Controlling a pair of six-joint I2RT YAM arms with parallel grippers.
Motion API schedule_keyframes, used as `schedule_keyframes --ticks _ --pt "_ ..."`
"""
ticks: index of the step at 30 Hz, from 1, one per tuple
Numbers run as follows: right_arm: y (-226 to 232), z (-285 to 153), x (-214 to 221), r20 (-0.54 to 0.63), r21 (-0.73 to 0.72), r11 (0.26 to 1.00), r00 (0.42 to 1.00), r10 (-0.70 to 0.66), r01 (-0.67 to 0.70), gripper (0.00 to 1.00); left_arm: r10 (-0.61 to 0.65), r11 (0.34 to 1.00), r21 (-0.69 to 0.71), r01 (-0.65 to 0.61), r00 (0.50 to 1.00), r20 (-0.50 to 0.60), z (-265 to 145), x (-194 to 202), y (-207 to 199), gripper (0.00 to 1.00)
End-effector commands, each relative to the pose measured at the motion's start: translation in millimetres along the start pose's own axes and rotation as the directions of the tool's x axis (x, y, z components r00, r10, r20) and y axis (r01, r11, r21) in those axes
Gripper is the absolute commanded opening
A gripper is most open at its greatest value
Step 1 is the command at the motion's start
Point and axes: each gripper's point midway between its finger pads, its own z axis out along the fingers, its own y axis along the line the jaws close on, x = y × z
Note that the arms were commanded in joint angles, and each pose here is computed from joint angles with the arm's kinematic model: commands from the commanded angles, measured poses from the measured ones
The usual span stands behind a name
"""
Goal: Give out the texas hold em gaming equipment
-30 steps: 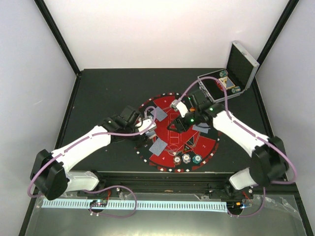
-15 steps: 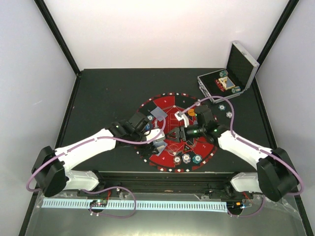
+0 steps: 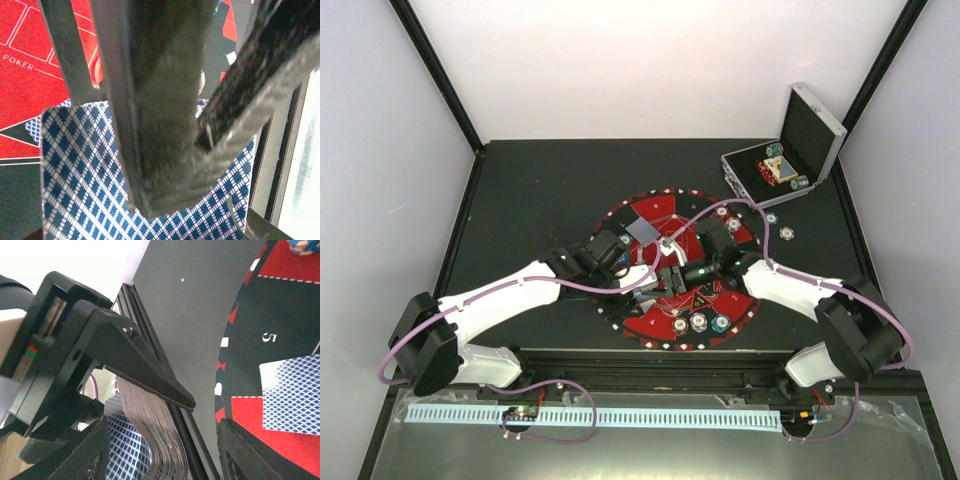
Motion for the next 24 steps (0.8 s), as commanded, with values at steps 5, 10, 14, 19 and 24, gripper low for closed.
schedule_keyframes --ticks 5,10,14,19,24 --pt "5.6 15.9 2.2 -0.047 -0.018 0.998 0.997 -0.059 0.059 0.59 0.033 0.999 0.010 -0.033 0.999 0.031 -7.1 -12.5 -4.5 0.37" --pt "-14.4 17.1 1.5 -0.038 0.084 0.996 0.999 -0.022 0.025 0.54 0.039 0.999 0.009 -0.040 0.998 0.042 -9.3 -14.0 -5.4 0.38" --pt "-14.8 17.1 -1.7 -0.036 0.091 0.996 0.999 -0.019 0.022 0.53 0.046 0.999 0.019 -0.047 0.998 0.048 -9.2 -14.4 -7.5 0.38" --pt "-20.4 15.7 -1.7 -0.066 0.143 0.990 0.998 -0.010 0.020 0.50 0.047 0.999 0.015 -0.048 0.998 0.046 -9.1 -13.9 -6.8 0.38" --pt "-30.7 5.5 -2.5 -0.062 0.216 0.976 0.998 -0.018 0.031 0.47 0.059 0.998 -0.002 -0.059 0.996 0.071 -16.5 -17.9 -7.5 0.38"
